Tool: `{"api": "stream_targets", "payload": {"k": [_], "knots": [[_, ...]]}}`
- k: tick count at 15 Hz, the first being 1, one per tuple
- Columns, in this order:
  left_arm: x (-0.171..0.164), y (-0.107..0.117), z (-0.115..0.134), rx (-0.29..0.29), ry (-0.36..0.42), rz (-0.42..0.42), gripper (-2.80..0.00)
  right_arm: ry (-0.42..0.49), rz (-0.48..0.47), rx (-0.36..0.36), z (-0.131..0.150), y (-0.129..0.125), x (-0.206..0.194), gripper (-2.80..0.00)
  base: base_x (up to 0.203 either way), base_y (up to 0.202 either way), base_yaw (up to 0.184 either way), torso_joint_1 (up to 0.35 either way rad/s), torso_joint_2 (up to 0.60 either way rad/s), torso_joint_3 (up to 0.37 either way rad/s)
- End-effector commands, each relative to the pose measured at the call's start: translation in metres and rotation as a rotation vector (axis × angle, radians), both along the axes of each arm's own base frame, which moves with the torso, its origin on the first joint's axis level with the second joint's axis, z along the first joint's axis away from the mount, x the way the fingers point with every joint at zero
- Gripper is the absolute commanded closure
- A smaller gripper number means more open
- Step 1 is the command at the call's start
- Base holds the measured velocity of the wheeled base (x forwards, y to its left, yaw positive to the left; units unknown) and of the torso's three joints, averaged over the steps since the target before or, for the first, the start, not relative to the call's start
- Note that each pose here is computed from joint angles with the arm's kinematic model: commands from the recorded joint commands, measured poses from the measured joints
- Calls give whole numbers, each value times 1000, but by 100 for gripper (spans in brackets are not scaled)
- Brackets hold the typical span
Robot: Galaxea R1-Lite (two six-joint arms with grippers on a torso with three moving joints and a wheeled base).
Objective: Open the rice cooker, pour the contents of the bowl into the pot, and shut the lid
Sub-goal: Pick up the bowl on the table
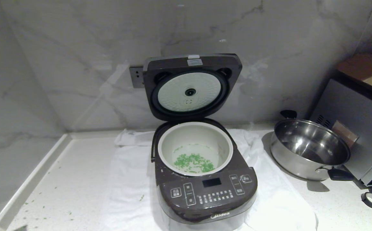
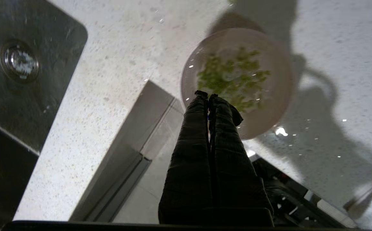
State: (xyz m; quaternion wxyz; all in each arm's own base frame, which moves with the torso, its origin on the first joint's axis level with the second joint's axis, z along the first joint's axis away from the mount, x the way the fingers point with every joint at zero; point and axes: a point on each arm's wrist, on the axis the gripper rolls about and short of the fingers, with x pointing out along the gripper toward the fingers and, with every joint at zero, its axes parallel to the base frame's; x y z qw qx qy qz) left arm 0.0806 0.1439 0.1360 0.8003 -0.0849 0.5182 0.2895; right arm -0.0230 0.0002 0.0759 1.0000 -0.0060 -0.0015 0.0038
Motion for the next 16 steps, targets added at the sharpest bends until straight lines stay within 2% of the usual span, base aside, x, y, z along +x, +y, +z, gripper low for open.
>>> {"api": "stream_targets", "payload": {"k": [1,3,6,7,9,10,12,14,16], "knots": [[-10,14,-7,-33,37,61,0,0,2,0,0,0,0,0,0,0,0,0,0,0],[-17,19,-5,-11,62,97,0,0,1,0,0,0,0,0,0,0,0,0,0,0],[-17,31,-23,-99,98,131,0,0,0,0,0,0,0,0,0,0,0,0,0,0],[-22,36,-26,-119,103,166,-280,0,2,0,0,0,0,0,0,0,0,0,0,0],[-27,43,-31,-144,103,198,-280,0,0,0,0,0,0,0,0,0,0,0,0,0],[-27,38,-35,-167,113,188,-280,0,0,0,0,0,0,0,0,0,0,0,0,0],[-19,18,-44,-205,133,111,-280,0,0,0,0,0,0,0,0,0,0,0,0,0],[-9,5,-47,-215,139,42,-280,0,1,0,0,0,0,0,0,0,0,0,0,0],[8,5,-54,-242,127,44,-280,0,1,0,0,0,0,0,0,0,0,0,0,0]]}}
